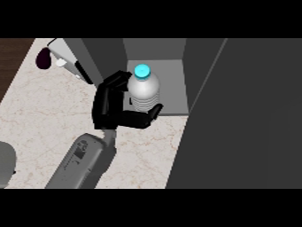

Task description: Pick up the bottled water, place it into the cabinet and close the cabinet

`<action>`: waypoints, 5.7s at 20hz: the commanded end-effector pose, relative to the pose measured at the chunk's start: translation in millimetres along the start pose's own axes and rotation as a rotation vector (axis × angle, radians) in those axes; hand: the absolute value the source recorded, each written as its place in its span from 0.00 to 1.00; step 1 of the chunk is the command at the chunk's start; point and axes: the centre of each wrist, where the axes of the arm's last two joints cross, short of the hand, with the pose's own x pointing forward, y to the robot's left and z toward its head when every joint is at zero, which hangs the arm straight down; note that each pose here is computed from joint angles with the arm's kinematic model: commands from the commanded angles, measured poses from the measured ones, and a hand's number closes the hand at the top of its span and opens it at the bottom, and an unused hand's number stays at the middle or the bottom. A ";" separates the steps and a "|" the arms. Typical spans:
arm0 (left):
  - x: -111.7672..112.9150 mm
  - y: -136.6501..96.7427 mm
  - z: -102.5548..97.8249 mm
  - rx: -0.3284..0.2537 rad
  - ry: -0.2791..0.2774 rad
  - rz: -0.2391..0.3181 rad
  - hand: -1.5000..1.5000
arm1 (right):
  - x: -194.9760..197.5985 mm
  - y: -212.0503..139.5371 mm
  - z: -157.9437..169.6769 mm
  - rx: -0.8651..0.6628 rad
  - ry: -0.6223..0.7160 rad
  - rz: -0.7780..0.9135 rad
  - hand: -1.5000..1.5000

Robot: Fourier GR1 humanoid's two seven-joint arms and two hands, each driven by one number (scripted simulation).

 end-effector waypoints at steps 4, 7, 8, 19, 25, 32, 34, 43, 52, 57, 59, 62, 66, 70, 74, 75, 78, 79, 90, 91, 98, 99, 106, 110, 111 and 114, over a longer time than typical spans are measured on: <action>11.6 -3.2 -37.4 0.018 0.009 -0.062 1.00 | 30.9 -1.8 14.5 -0.023 -0.032 -0.019 0.00; 1.4 -14.1 -56.0 0.045 0.008 -0.123 1.00 | 14.8 5.2 18.6 -0.016 -0.047 -0.027 0.00; -10.3 -16.7 -58.1 0.043 0.009 -0.146 1.00 | 13.6 -6.7 15.8 -0.001 -0.044 0.005 0.00; -19.7 -21.8 -98.4 0.125 0.039 -0.308 1.00 | 21.0 -1.0 20.2 0.020 -0.037 -0.029 0.00; -29.8 -18.5 -106.1 0.143 0.050 -0.424 1.00 | 11.9 1.7 17.6 0.016 -0.054 -0.030 0.00; -38.4 -11.3 -110.4 0.202 0.079 -0.520 1.00 | 19.3 -6.6 14.0 0.032 -0.051 -0.037 0.00; -48.2 -3.1 -103.5 0.217 0.079 -0.542 1.00 | 12.5 -1.1 9.7 0.030 -0.042 -0.032 0.00; -60.6 8.7 -95.7 0.256 0.087 -0.609 1.00 | 14.3 -6.9 7.4 0.040 -0.068 -0.031 0.00; -72.3 33.2 -85.3 0.256 0.112 -0.788 0.00 | 20.2 -2.8 18.7 0.047 -0.059 -0.047 0.00; -60.7 26.4 -97.4 0.296 0.109 -0.793 0.00 | 6.8 -0.9 13.0 0.062 -0.074 -0.027 0.00; -69.1 31.2 -88.9 0.297 0.102 -0.809 0.00 | 5.5 0.6 13.8 0.092 -0.064 -0.027 0.00; -75.8 26.0 -82.1 0.305 0.105 -0.793 0.00 | 4.8 -2.4 9.5 0.071 -0.070 -0.024 0.00; -63.2 29.3 -94.2 0.215 0.059 -0.712 0.00 | 14.9 -2.1 8.6 0.069 -0.079 -0.041 0.00; -68.2 22.9 -87.0 0.135 -0.046 -0.531 1.00 | 16.9 -4.5 16.9 0.061 -0.060 -0.051 0.00; -61.8 14.3 -92.0 0.064 -0.084 -0.366 1.00 | 6.3 -0.1 4.0 0.061 -0.056 -0.032 0.00; -68.3 20.8 -85.3 0.065 -0.109 -0.348 1.00 | 10.6 -1.0 8.1 0.062 -0.063 -0.039 0.00; -55.9 9.3 -96.5 -0.007 -0.122 -0.279 1.00 | 10.3 3.6 14.3 0.054 -0.047 -0.042 0.00; -72.4 24.1 -79.0 0.009 -0.095 -0.240 1.00 | 17.3 -3.5 13.0 0.047 -0.048 -0.030 0.00; -66.2 11.9 -70.9 -0.214 -0.025 0.026 1.00 | 13.7 -9.2 16.2 -0.003 -0.047 0.034 0.00; -60.7 10.6 -75.4 -0.233 0.005 0.044 1.00 | 12.8 -6.6 10.3 -0.013 -0.055 0.033 0.00; -66.9 39.1 -37.4 -0.174 -0.025 0.116 1.00 | 23.8 -12.2 18.0 0.019 -0.029 0.052 0.00; -60.4 44.4 -35.6 -0.207 -0.038 0.135 1.00 | 14.3 -12.6 10.4 0.006 -0.031 0.062 0.00; -50.9 51.5 17.1 -0.195 0.018 0.166 1.00 | 19.6 -14.2 18.4 0.086 0.028 0.069 1.00; -41.4 82.7 59.2 -0.196 0.020 0.179 1.00 | 22.3 -4.5 17.9 0.242 0.055 -0.004 1.00; -40.6 83.6 70.3 -0.200 0.029 0.186 1.00 | 23.8 0.7 22.2 0.295 0.069 -0.014 1.00; -15.4 98.9 92.6 -0.194 -0.007 0.183 1.00 | 23.6 4.1 10.9 0.345 0.051 -0.019 1.00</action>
